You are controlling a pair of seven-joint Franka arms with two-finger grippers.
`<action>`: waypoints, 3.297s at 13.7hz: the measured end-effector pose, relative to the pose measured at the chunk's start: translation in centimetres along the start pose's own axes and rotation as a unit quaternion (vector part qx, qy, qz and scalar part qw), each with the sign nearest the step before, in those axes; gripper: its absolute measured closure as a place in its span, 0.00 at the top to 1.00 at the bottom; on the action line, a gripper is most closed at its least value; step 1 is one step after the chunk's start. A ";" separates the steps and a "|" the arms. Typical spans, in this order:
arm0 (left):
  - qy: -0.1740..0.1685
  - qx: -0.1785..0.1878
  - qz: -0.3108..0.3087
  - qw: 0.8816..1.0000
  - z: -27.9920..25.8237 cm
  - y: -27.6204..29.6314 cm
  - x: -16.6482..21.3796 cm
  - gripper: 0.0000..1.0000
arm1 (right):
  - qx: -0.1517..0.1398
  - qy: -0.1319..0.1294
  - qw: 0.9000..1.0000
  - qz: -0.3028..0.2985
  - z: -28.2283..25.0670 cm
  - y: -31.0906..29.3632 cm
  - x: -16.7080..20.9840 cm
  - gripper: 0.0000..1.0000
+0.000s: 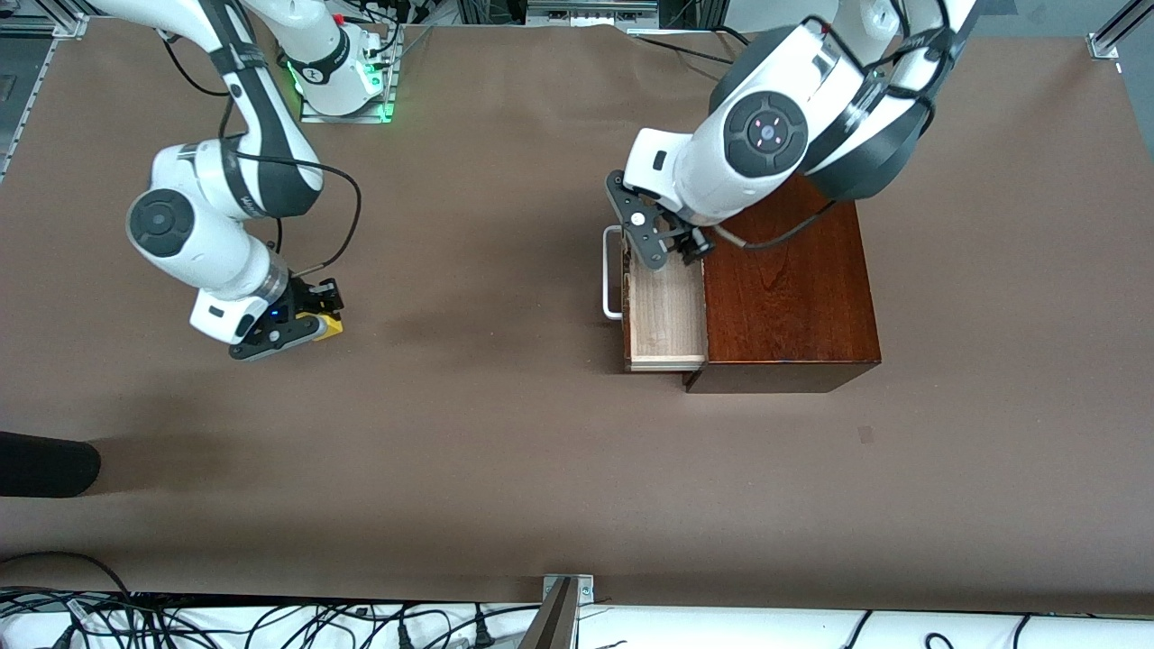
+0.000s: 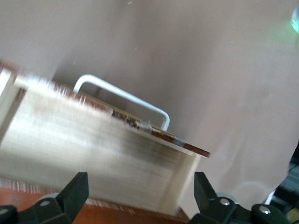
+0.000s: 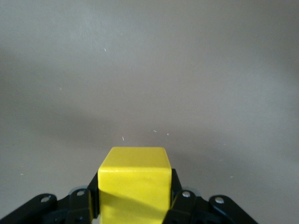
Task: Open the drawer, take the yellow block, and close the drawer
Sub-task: 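Place the cube with the right gripper while the left gripper pushes the drawer, then withdraw the right gripper while the left gripper finishes closing the drawer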
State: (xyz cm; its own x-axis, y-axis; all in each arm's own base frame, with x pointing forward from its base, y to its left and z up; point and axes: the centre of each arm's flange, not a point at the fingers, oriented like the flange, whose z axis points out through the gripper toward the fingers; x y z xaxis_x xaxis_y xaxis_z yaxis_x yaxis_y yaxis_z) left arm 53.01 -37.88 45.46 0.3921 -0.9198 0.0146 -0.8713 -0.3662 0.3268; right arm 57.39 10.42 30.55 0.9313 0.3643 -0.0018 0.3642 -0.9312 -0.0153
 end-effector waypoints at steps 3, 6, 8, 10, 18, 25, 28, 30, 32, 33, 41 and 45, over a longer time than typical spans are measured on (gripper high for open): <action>0.015 0.020 0.110 0.994 3.6 -1.2 2.5 1.00 | -0.002 0.010 1.000 0.001 2.7 -0.3 -1.9 0.55; 0.000 0.087 0.189 0.978 7.2 0.5 6.0 1.00 | -0.001 0.006 1.000 0.010 4.8 0.2 -3.3 0.55; -0.021 0.129 0.236 0.963 9.8 2.5 8.3 1.00 | 0.002 0.005 1.000 0.021 6.1 0.8 -3.7 0.55; -0.046 0.140 0.261 0.954 12.7 3.2 9.2 1.00 | 0.006 0.004 0.999 0.053 7.4 1.3 -4.0 0.55; -0.079 0.111 0.255 0.957 17.0 1.3 8.7 1.00 | 0.010 -0.013 0.990 0.139 10.9 1.7 -6.0 0.55; -0.161 0.080 0.224 0.958 16.7 -1.5 5.5 1.00 | 0.009 -0.006 0.990 0.140 10.7 1.8 -5.8 0.90; -0.189 0.074 0.213 0.956 16.6 -2.5 4.2 1.00 | 0.003 0.029 0.991 0.130 6.7 2.2 -4.2 1.00; -0.196 0.068 0.206 0.956 16.4 -3.1 3.6 1.00 | 0.001 0.039 0.992 0.118 1.7 2.4 -3.0 1.00; -0.202 0.063 0.202 0.956 16.4 -3.4 3.2 1.00 | 0.000 0.034 0.994 0.108 -5.1 2.5 -1.8 1.00; -0.204 0.062 0.201 0.956 16.4 -3.5 3.1 1.00 | 0.001 0.025 0.994 0.106 -8.5 2.5 -1.3 1.00; -0.208 0.060 0.192 0.957 15.6 -4.1 2.4 1.00 | 0.004 -0.003 0.996 0.091 -26.0 1.2 -2.2 1.00; -0.189 0.083 0.197 0.958 12.3 -2.8 3.1 1.00 | -0.002 0.013 0.996 0.089 -30.4 0.7 -3.8 1.00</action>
State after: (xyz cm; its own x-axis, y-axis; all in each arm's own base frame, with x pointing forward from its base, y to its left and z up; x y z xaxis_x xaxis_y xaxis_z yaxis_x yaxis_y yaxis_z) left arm 53.02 -41.49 33.02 -0.0857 -0.9652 -0.2471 -0.9767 0.0324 0.2119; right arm 54.32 7.95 60.97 0.9811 0.1921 0.0215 0.1924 -0.9812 -0.0128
